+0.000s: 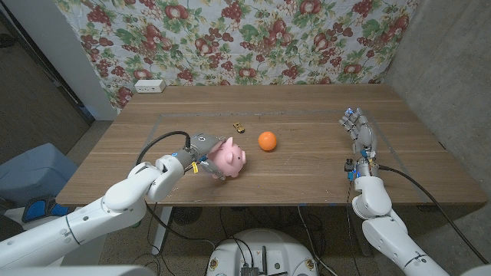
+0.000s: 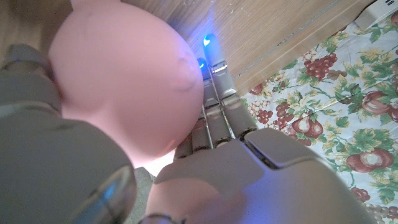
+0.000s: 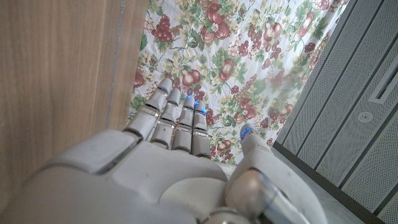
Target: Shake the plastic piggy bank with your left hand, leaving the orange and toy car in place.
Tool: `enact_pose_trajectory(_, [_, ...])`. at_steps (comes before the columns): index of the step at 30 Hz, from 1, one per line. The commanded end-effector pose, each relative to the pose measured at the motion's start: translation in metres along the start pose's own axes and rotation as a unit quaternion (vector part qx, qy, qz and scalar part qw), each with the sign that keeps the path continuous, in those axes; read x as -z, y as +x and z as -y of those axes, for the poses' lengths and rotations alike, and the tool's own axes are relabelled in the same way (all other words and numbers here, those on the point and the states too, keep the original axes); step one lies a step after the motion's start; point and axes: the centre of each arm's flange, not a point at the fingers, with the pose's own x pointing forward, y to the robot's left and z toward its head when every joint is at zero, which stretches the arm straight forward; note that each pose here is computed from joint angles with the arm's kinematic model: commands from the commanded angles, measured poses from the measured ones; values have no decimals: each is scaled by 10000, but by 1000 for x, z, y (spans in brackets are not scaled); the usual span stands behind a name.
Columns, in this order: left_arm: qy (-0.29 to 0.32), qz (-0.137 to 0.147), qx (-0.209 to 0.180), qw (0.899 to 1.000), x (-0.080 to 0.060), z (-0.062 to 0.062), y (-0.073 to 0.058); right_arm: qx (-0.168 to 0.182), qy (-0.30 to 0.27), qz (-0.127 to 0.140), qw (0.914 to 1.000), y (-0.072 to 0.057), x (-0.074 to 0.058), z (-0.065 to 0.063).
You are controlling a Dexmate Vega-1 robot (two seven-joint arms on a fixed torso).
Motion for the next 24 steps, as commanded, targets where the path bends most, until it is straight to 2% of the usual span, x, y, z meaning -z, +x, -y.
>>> enact_pose_trajectory(1, [-326,268,-429,9982,-1,-7,-2,53,-35,-18,10000,-7,0,3])
enact_pose_trajectory(6, [-561,360,-678,9955,2,-12,-6,69,-39,-23,10000,-9,0,3])
enact_pose_trajectory(8, [-755,147,-840,9935,4,-14,-8,56,-31,-23,10000,-10,0,3])
enact_pose_trajectory(14, [-1107,181,-1121,9874,11,-22,-11,58,-23,-23,10000,-10,0,2])
enact_pose_trajectory(24, [-1580,85,-1498,9760,17,-26,-12,24,-19,-49,10000,-8,0,0])
